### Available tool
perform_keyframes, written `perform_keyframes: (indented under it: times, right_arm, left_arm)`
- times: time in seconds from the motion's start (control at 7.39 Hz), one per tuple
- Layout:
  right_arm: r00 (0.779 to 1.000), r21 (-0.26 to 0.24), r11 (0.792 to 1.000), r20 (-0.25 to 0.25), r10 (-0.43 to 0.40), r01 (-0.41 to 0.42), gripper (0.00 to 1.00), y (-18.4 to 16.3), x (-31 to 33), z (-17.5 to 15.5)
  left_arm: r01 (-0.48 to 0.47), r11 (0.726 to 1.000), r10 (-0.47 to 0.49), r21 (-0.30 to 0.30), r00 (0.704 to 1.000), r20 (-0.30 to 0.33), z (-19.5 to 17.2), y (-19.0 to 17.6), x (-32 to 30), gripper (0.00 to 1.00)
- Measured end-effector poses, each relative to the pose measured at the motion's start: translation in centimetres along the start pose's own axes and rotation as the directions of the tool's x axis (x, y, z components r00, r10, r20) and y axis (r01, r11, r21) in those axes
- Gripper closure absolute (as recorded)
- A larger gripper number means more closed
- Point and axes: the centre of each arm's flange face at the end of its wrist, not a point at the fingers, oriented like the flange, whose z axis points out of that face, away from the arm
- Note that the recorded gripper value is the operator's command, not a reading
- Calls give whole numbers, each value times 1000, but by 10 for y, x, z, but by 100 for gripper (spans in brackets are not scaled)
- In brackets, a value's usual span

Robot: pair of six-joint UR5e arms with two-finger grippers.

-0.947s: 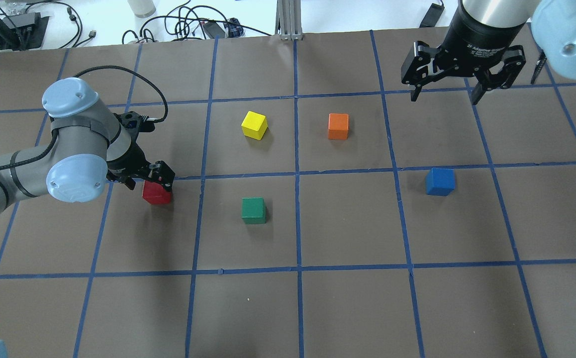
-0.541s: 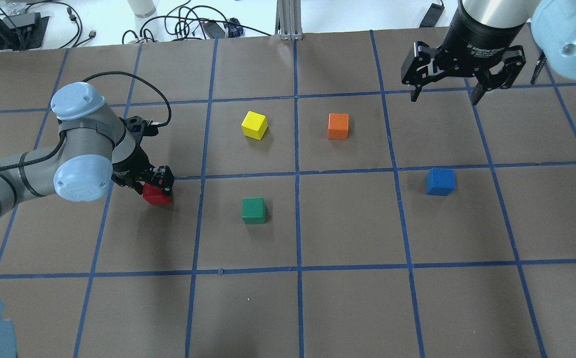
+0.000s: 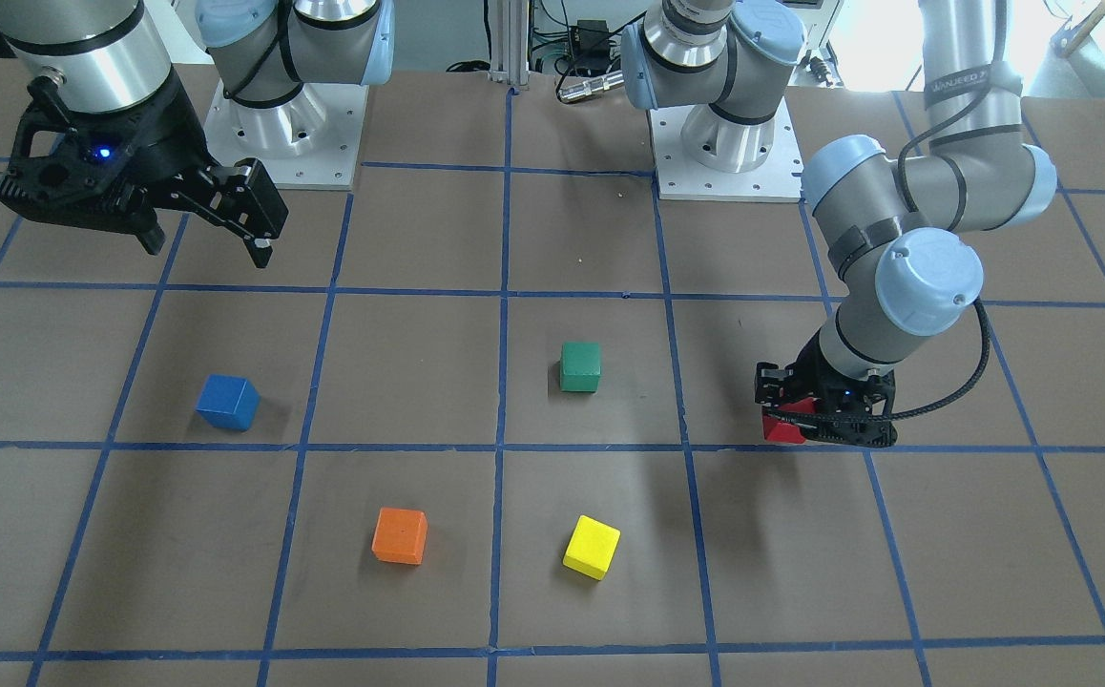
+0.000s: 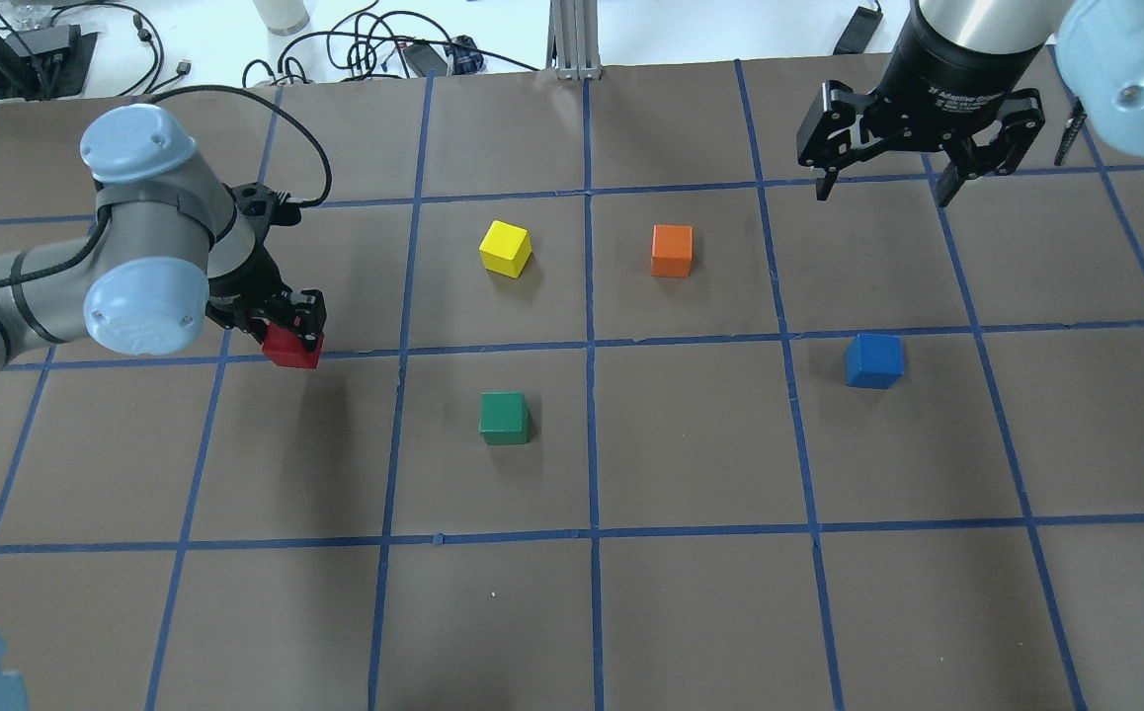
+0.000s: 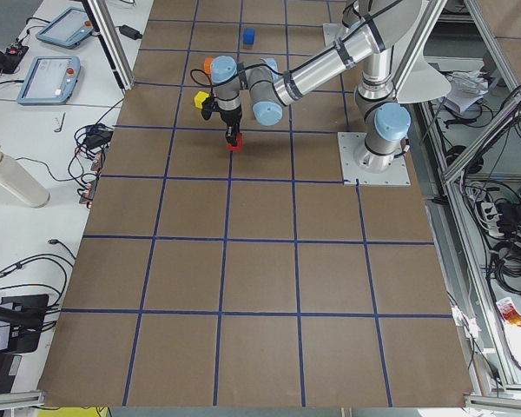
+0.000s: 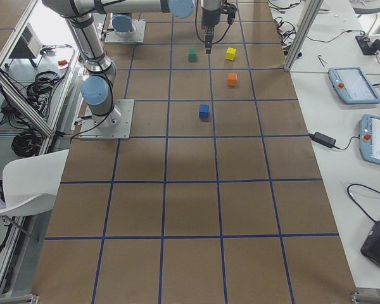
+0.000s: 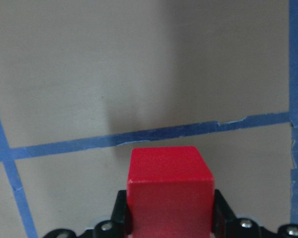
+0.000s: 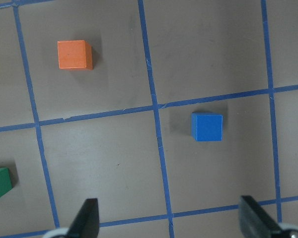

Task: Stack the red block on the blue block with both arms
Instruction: 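Carry the red cube with the left gripper toward the table center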

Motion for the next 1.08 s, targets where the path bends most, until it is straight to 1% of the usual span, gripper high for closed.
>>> perform_keyframes:
  times: [0.14, 0.27, 0.41, 0.54, 0.81, 1.08]
  right_arm:
    - [1000, 0, 1000, 0, 0, 0, 0, 0, 0, 0]
    - [1000, 1, 1000, 1, 1, -1, 0, 0, 1, -1]
    - [1000, 2, 1000, 0, 3, -3, 0, -1, 1, -2]
    - [1000, 2, 1000, 0, 3, -3, 0, -1, 2, -2]
    - [1000, 0, 1000, 0, 4, -4, 0, -1, 2, -3]
    - [1000, 0, 1000, 0, 4, -4, 0, -1, 2, -3]
  left_arm:
    - [6, 1000, -6, 2, 1000, -4, -28, -14, 22, 84]
    - [20, 1000, -19, 20, 999, -28, -53, -28, 60, 84]
    - [33, 999, -30, 40, 997, -70, -69, -38, 110, 84]
    - [35, 998, -30, 44, 994, -105, -74, -40, 166, 84]
    - [16, 999, -12, 28, 992, -126, -62, -30, 269, 84]
    - [-6, 1000, 5, -7, 992, -126, -32, -23, 343, 83]
